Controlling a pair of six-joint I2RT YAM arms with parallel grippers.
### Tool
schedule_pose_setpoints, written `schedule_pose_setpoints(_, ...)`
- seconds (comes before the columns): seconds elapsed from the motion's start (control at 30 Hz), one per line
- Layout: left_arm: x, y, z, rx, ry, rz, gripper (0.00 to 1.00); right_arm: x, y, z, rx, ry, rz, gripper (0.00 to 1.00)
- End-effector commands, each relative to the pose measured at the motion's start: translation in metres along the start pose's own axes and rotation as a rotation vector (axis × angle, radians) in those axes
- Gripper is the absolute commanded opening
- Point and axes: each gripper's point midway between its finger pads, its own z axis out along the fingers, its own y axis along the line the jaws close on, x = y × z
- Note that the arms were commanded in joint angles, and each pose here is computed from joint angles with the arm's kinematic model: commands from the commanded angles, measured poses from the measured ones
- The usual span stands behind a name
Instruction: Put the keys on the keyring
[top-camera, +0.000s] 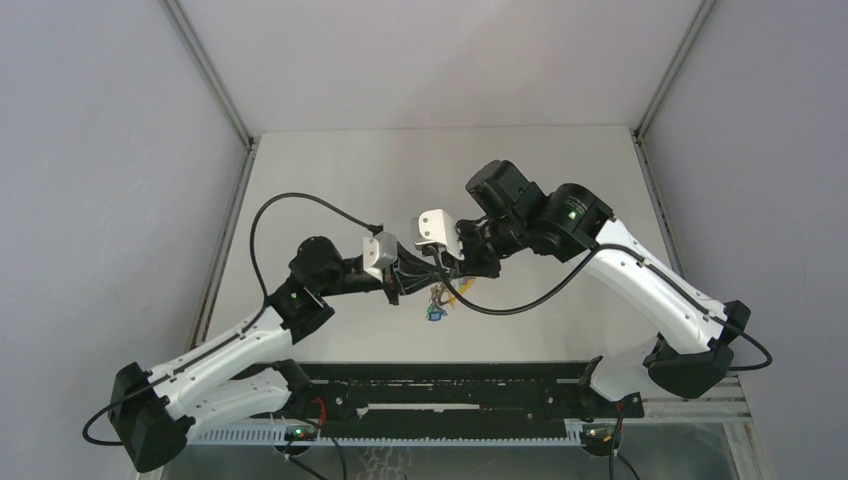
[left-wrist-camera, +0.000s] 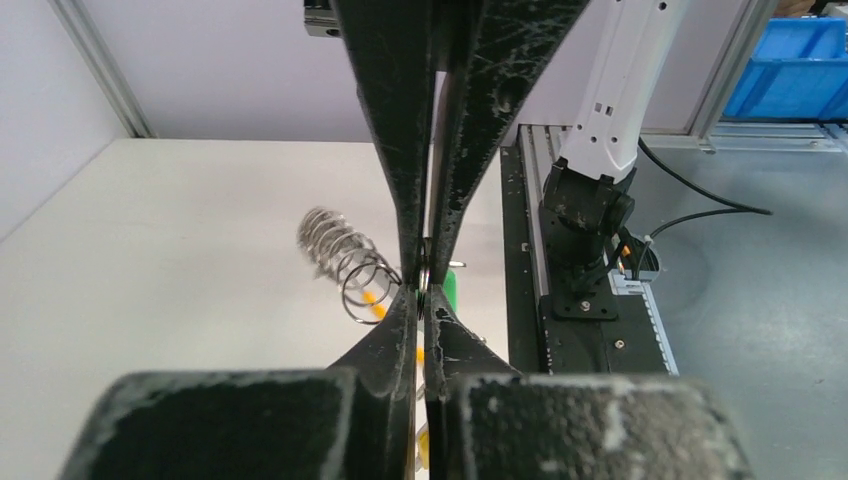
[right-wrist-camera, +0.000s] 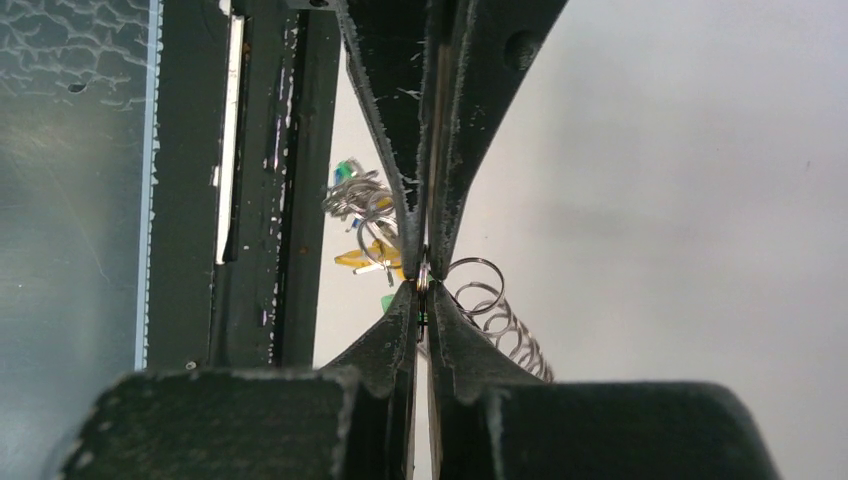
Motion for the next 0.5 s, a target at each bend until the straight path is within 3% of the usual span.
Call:
schedule_pose_setpoints(0.0, -0.038, -0.001, 0.001, 0.008, -0.068, 0.080, 0.00, -0.014, 0.001, -0.004, -0.004, -0.049, -0.041, 0.00)
schedule_pose_setpoints(0.13, -0.037, -0.001, 0.001, 0.006, -0.068, 0.085, 0.00, -0.015, 0.001, -0.006, 0.004, -0.058, -0.042, 0.00)
schedule_pose_setpoints(0.33, -0.044, 0.001, -0.004, -0.025, -0.125, 0.111, 0.00, -0.028, -0.001, -0.024, 0.060, -0.201, -0.028, 0.21)
schedule_pose_setpoints(0.47, -0.052, -0.001, -0.009, -0.038, -0.184, 0.131, 0.00, -0.035, -0.001, -0.035, 0.064, -0.340, 0.009, 0.27)
